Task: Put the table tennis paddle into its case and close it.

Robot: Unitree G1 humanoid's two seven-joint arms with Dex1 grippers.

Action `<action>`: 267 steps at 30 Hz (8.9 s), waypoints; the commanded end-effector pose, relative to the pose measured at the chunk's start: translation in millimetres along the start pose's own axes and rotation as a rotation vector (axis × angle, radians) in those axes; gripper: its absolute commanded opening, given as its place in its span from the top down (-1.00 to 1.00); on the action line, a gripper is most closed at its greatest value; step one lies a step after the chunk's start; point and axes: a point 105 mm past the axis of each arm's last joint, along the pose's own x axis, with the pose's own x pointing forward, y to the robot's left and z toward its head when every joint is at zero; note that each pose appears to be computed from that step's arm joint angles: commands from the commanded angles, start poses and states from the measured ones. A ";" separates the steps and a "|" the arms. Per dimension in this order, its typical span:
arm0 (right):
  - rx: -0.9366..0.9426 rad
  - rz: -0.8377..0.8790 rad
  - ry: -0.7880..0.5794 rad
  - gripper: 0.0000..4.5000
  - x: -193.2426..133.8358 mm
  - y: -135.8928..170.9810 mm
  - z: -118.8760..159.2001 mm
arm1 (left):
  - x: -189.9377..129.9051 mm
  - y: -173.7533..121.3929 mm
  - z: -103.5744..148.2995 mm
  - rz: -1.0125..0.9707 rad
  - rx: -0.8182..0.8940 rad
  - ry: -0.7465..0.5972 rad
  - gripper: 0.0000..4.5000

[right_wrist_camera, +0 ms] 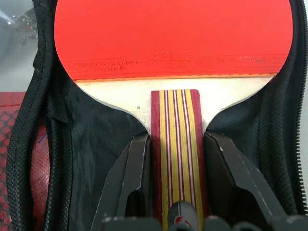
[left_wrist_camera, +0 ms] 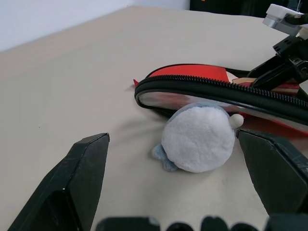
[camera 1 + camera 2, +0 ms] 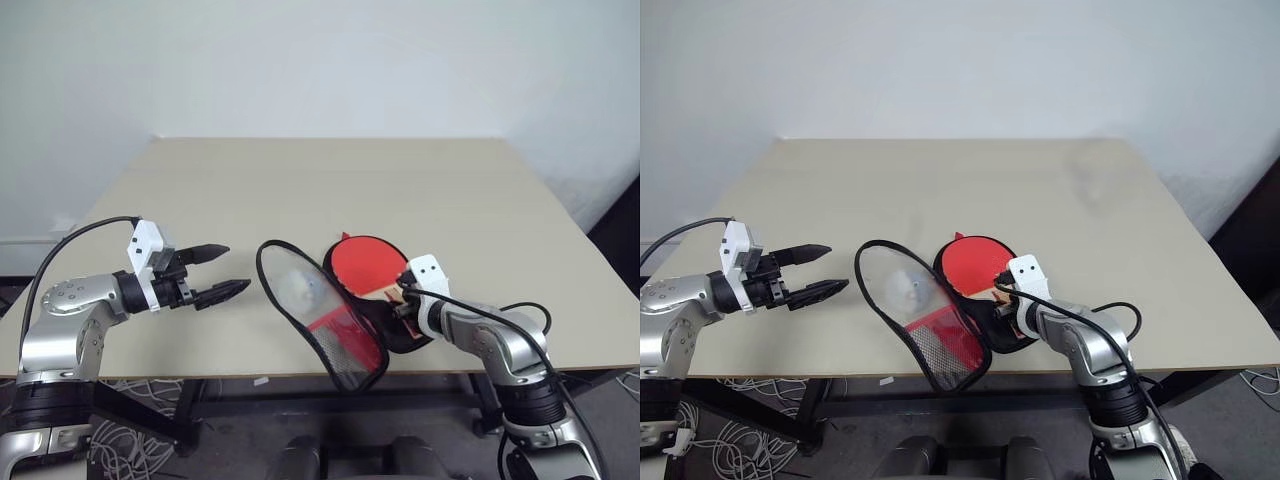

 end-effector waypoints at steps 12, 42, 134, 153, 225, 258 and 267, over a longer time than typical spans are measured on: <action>0.011 0.043 -0.103 -0.73 -11.6 3.7 30.2 | -3.3 4.9 16.2 0.010 0.038 -0.026 -1.00; -0.226 0.045 -0.517 -1.00 -112.9 -66.0 171.1 | 113.0 -58.2 65.9 -0.208 0.017 -0.234 0.77; -0.121 0.028 -0.562 -1.00 -102.1 -55.2 156.4 | 174.9 -179.1 -36.2 -0.374 -1.047 0.332 -0.98; -0.111 0.023 -0.559 -1.00 -99.8 -55.2 156.2 | 193.7 -178.9 -41.1 -0.310 -1.055 0.411 -0.98; -0.103 0.095 -0.531 -1.00 -82.6 -33.8 153.9 | 66.2 -172.7 -34.3 -0.546 -0.653 0.659 -0.36; -0.474 0.360 -0.350 -1.00 -3.5 17.9 166.8 | 146.4 -159.4 -28.2 -0.297 -0.125 0.123 0.99; -0.610 0.592 -0.276 -1.00 14.5 80.2 150.1 | 141.6 -168.4 -34.6 -0.307 -0.114 0.129 0.99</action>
